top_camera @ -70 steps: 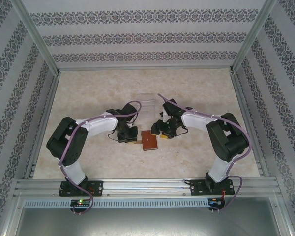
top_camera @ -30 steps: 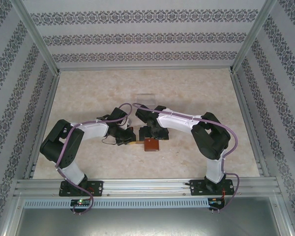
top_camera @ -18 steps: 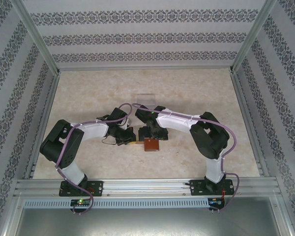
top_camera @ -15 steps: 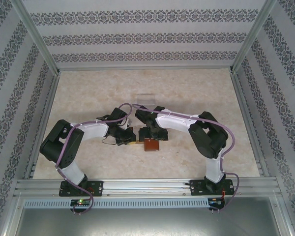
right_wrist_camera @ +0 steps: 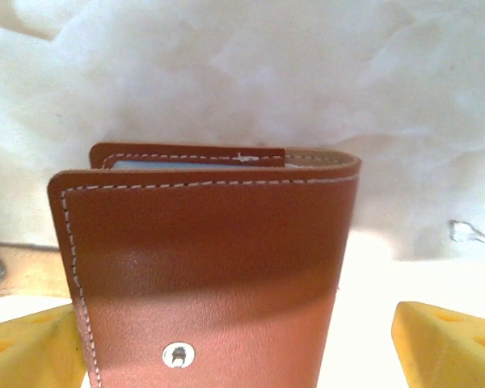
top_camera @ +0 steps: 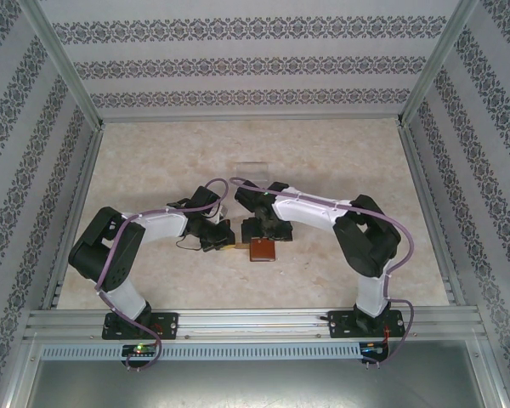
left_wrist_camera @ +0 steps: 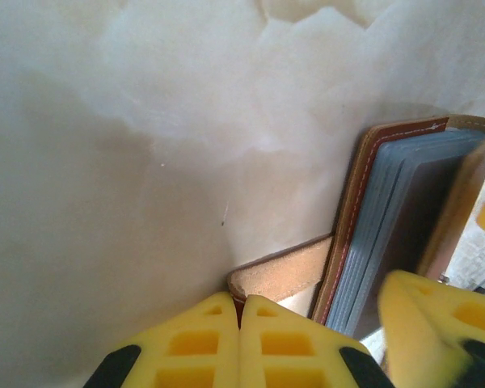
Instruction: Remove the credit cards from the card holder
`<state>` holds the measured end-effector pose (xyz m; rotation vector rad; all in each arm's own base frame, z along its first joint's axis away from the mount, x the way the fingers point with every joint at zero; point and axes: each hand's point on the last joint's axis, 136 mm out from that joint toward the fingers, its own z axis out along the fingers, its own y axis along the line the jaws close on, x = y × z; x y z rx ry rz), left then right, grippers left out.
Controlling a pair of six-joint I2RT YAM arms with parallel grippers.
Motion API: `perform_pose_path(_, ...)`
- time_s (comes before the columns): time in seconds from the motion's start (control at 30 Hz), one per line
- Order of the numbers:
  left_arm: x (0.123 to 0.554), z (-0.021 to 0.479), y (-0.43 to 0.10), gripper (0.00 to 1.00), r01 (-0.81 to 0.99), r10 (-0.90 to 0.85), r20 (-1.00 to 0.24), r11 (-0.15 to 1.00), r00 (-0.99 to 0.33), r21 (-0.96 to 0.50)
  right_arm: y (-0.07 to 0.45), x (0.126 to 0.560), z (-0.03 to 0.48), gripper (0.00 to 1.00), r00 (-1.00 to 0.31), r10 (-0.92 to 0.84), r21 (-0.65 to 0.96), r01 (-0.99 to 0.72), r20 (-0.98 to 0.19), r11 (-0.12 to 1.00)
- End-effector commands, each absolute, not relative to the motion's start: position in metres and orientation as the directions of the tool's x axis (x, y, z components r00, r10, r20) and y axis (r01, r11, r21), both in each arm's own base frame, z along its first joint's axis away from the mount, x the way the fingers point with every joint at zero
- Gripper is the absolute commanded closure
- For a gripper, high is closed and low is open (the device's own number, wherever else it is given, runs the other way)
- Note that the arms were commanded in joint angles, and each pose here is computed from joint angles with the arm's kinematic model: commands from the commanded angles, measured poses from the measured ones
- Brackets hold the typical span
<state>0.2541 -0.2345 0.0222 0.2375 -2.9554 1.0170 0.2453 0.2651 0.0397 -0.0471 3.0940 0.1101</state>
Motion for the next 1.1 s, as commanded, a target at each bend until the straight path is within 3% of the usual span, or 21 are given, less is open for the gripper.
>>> perform_pose_path(0.0, 0.245, 0.015, -0.22, 0.95, -0.18, -0.166, 0.075, 0.808, -0.983, -0.561, 0.255, 0.242, 0.06, 0.08, -0.995, -0.045, 0.044, -0.049, -0.085, 0.998)
perform_pose_path(0.17, 0.247, 0.017, -0.216, 0.94, -0.185, -0.178, 0.068, 0.811, -0.982, -0.555, 0.246, 0.241, 0.067, 0.16, -0.995, -0.04, 0.04, -0.044, -0.094, 0.998)
perform_pose_path(0.37, 0.249, 0.019, -0.211, 0.94, -0.19, -0.189, 0.059, 0.817, -0.98, -0.545, 0.237, 0.242, 0.074, 0.32, -0.994, -0.029, 0.054, -0.035, -0.108, 0.998)
perform_pose_path(0.63, 0.252, 0.019, -0.214, 0.95, -0.197, -0.192, 0.067, 0.805, -0.979, -0.559, 0.273, 0.246, 0.066, 0.12, -0.996, -0.029, 0.171, -0.042, -0.08, 0.984)
perform_pose_path(1.07, 0.251, 0.017, -0.215, 0.95, -0.201, -0.193, 0.075, 0.803, -0.978, -0.561, 0.282, 0.249, 0.023, 0.05, -0.999, -0.044, 0.093, -0.046, -0.026, 0.995)
